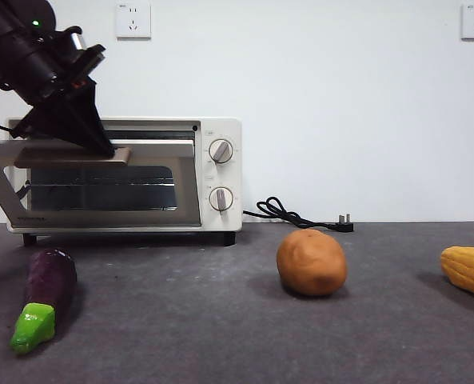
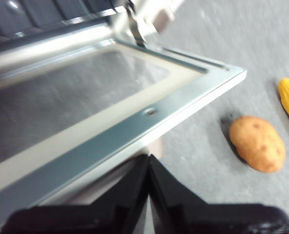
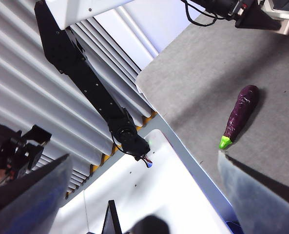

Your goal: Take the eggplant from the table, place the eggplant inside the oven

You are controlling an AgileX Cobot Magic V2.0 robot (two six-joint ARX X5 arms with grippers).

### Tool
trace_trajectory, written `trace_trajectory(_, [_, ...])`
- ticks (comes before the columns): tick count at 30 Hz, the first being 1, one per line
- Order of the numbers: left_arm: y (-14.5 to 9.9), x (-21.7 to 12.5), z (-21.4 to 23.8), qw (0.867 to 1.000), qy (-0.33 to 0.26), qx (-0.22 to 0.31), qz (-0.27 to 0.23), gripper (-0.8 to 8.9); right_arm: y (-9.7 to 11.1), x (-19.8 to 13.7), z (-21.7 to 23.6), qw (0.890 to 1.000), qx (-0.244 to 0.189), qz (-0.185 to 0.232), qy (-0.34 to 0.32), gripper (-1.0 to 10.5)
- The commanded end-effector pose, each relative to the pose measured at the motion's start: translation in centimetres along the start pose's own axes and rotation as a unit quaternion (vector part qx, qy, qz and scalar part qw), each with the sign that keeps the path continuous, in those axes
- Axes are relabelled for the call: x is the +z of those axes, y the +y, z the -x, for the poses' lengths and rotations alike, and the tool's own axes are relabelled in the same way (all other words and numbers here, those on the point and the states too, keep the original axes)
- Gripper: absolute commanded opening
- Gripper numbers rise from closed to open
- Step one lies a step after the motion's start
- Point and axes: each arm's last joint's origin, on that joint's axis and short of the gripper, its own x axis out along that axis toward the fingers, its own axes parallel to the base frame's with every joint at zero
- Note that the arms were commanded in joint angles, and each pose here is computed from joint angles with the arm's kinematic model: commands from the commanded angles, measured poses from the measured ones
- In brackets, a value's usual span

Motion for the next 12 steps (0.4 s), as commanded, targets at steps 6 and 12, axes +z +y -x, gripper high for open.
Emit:
trace_trajectory(6, [-1.0,-0.6,-2.3,0.999,0.036,-0.005,-0.013,-0.06,0.1,0.1,0.1,1.000,0.000,0.012,-0.002,5.0])
trace_trajectory(12, [-1.6,-0.6,-2.6,0.999,0.041,-0.010,-0.019,-0.06,0.1,0.1,0.1,1.000,-0.002,0.012,-0.002,5.0])
